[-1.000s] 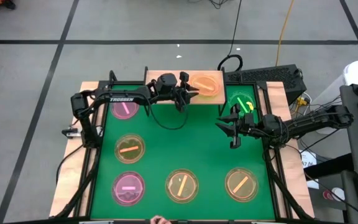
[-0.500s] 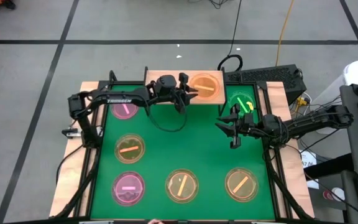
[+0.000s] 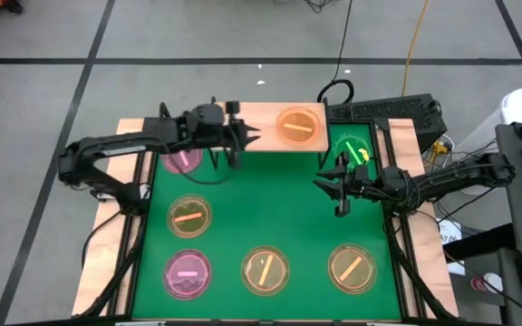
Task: Place and stack plates onto a shelf
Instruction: Stack the green plate on top of the orange plate on the shelf
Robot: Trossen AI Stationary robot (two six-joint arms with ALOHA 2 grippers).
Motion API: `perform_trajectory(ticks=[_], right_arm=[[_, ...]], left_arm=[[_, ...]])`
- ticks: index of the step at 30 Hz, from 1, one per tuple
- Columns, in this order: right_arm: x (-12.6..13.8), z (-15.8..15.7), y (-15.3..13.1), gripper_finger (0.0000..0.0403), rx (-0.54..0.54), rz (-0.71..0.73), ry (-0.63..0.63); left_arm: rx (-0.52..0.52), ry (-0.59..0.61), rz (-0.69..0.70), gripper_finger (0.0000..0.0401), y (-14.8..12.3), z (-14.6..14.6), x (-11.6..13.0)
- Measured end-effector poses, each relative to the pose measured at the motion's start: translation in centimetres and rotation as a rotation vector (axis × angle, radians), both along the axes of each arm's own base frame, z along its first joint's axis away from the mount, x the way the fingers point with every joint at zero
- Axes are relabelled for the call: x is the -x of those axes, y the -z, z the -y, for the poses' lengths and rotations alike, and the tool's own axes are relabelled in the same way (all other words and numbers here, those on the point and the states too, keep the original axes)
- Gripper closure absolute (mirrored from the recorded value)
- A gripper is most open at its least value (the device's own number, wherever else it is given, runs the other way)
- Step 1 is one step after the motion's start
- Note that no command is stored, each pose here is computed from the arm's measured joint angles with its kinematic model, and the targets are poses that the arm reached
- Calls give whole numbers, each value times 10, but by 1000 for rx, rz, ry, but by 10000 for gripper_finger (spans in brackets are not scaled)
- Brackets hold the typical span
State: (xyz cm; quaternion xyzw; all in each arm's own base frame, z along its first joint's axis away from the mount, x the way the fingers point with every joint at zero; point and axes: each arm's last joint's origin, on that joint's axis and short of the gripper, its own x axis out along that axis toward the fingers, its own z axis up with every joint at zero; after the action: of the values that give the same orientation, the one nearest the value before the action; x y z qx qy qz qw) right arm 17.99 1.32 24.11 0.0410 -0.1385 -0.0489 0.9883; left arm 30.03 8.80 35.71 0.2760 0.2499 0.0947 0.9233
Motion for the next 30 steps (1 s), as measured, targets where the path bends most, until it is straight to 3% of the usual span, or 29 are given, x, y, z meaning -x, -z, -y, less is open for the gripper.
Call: perform_trajectory(ticks=[5, 12, 21, 25, 30], right_arm=[[0, 0, 1, 310, -1, -11, 1], [-1, 0, 2, 310, -3, -23, 3], [-1, 0, 3, 310, -3, -29, 1], [-1, 1, 4, 310, -4, -45, 30], [-2, 2, 11, 310, -15, -119, 85]], left_arm=[[235, 5, -22, 313, -9, 18, 29], [287, -57, 14, 313, 13, 42, 60], [409, -2, 273, 313, 64, 69, 101], [487, 6, 393, 313, 92, 73, 109], [550, -5, 417, 314, 123, 75, 114]])
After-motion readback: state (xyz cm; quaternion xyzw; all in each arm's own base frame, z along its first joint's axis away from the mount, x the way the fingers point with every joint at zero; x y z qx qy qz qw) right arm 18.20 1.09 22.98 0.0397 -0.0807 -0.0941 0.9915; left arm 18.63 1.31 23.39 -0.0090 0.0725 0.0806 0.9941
